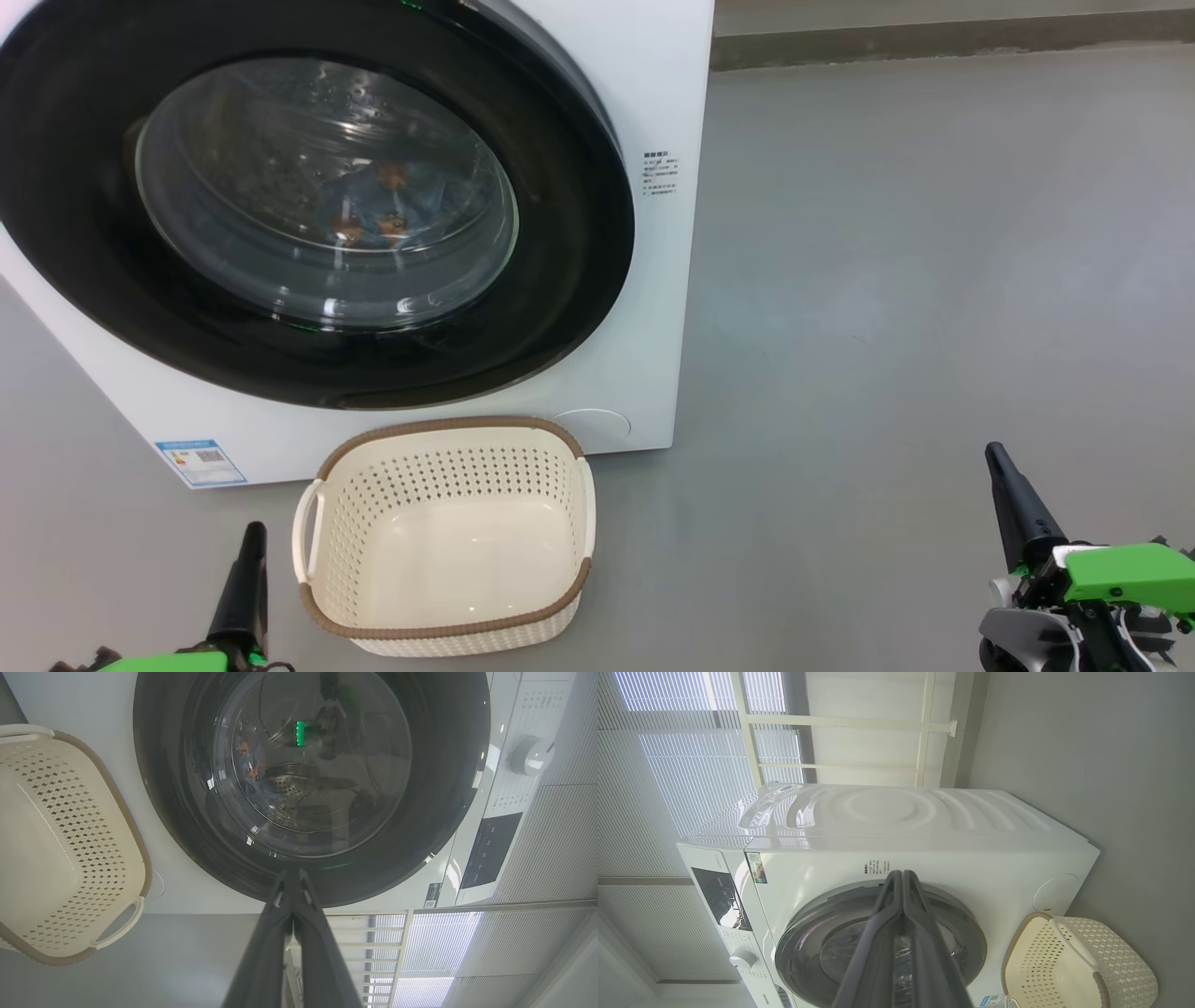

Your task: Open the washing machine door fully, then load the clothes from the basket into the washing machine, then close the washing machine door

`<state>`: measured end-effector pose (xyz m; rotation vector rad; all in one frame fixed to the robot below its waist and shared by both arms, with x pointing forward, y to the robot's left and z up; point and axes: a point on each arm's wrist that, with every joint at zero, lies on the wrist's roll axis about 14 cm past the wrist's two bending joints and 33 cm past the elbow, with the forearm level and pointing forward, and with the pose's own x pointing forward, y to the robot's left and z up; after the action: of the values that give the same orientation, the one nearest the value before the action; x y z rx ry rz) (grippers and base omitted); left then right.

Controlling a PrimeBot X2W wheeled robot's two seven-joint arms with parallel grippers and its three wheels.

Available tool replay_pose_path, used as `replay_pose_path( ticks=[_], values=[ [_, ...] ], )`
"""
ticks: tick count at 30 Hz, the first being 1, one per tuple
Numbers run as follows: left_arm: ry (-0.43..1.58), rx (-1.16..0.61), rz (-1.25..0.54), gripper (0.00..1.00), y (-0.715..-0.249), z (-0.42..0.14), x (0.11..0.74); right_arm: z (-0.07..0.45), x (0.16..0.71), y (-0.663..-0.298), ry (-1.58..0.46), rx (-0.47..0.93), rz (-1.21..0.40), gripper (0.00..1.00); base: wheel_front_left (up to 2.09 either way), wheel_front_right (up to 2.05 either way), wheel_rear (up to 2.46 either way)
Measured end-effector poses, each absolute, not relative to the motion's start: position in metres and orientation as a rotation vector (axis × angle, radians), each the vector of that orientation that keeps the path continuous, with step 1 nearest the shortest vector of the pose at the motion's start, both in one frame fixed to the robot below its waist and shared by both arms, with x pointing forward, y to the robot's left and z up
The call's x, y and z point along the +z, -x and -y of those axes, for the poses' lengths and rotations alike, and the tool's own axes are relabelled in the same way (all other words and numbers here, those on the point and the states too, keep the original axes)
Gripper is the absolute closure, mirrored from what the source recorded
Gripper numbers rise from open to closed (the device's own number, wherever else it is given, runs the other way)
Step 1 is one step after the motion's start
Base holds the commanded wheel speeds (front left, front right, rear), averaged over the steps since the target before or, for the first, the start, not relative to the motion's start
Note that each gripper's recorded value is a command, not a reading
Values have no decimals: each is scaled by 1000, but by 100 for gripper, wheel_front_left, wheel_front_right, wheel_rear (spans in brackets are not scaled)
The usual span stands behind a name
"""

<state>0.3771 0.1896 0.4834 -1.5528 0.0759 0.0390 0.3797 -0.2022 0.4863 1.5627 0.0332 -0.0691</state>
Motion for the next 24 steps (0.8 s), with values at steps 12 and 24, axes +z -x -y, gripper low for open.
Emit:
replay_pose_path(
  ticks=[12,24],
  values=[
    [1575,36,-74,100,-378,-188,484,204,487,-380,-1571,-68,-30,100,0,0,0],
    [1575,34,-76,100,-378,-188,484,204,487,-380,-1572,-66,-32,100,0,0,0]
  ],
)
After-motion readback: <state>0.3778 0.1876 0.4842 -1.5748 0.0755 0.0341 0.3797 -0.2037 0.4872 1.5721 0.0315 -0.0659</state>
